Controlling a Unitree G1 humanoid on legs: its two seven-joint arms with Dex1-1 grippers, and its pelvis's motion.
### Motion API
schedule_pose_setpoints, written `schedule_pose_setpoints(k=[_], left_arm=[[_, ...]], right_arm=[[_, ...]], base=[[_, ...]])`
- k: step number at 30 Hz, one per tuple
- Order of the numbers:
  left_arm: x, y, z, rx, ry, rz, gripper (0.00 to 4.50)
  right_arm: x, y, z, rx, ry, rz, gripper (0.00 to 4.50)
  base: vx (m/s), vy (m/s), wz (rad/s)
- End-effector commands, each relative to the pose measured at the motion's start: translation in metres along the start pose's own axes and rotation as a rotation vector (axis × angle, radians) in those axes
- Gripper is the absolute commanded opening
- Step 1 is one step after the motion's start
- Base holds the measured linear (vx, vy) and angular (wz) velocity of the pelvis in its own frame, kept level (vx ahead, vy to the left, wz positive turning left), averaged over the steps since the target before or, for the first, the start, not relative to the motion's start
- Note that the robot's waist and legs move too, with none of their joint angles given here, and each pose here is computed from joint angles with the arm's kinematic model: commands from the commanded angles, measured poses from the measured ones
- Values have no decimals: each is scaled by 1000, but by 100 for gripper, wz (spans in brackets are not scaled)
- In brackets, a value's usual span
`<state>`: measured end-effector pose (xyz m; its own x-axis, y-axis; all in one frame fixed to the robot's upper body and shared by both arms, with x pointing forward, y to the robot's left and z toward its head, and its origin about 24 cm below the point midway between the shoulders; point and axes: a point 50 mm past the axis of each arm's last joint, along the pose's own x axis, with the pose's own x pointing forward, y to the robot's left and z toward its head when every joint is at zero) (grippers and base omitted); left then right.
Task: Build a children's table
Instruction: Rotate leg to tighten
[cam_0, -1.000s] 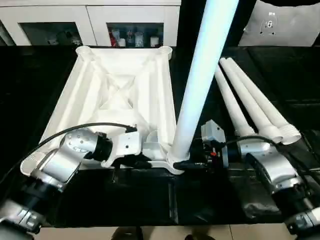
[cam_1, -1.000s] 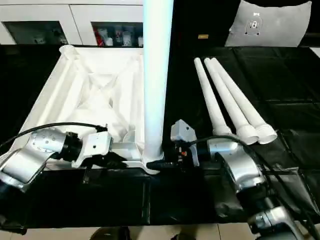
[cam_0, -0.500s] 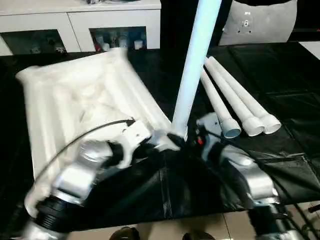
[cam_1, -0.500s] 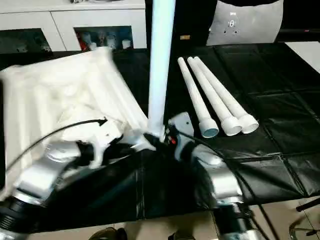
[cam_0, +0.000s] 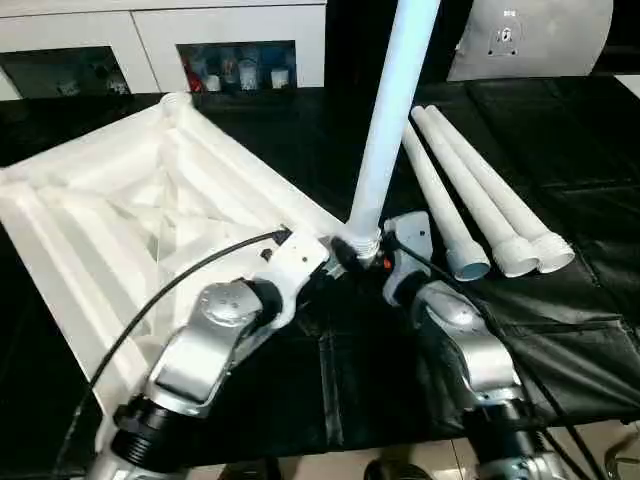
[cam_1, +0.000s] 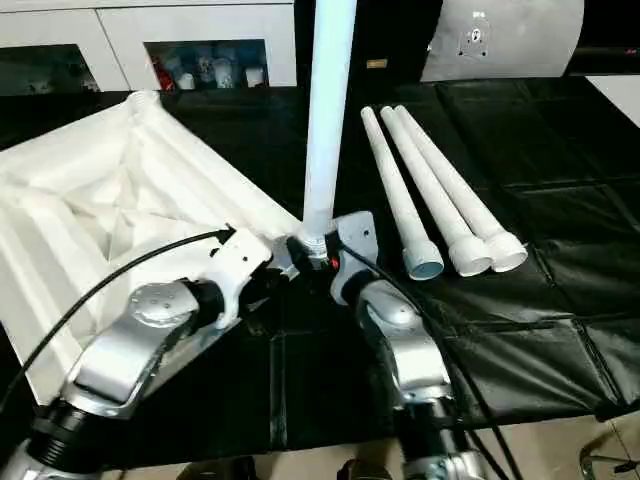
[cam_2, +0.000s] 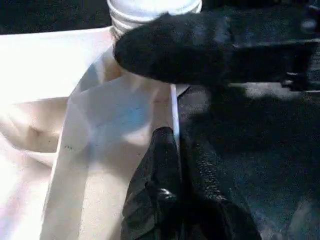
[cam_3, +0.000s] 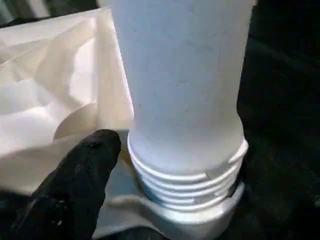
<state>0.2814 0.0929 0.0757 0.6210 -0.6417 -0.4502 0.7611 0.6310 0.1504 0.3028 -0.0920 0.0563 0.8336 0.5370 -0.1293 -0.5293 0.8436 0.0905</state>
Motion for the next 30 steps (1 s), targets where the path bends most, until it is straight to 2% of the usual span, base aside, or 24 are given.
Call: schedule_pose_setpoints(k=[1,5,7,8,11,13,16,20,22,25,27,29,30], left_arm=[[-3,-1,5,41,-30,-63,0],[-14,6,-7,72,2,-123,0],[-16,7,-9,80,8,-140,0],[-21,10,-13,109,15,-182,0],[-24,12,-16,125,26,-219,0],[-29,13,-20,179,29,-319,0],[-32,12,-23,209,36,-376,0],[-40,8,-31,305,66,-575,0],[-42,9,-33,331,84,-619,0],[-43,10,-35,361,101,-655,0],[-44,14,-35,433,131,-712,0],[-44,15,-35,436,131,-714,0],[-44,18,-34,455,134,-722,0]], right_arm=[[-6,1,-8,3,19,59,433],[-28,-16,2,-68,-35,173,444],[-34,-19,4,-86,-33,219,444],[-44,-24,7,-149,-2,329,444],[-54,-24,8,-161,44,457,444],[-60,-31,14,-180,78,561,444],[-61,-34,17,-193,93,597,444],[-54,-37,22,-275,142,701,444],[-51,-36,23,-296,156,733,444],[-49,-34,23,-302,166,772,444],[-48,-30,20,-298,206,883,444],[-48,-29,19,-295,213,900,444],[-48,-27,19,-283,222,936,428]], base=[[0,0,0],[0,0,0],[0,0,0],[0,0,0],[0,0,0],[0,0,0],[0,0,0],[0,0,0],[0,0,0],[0,0,0],[0,0,0],[0,0,0],[0,0,0]])
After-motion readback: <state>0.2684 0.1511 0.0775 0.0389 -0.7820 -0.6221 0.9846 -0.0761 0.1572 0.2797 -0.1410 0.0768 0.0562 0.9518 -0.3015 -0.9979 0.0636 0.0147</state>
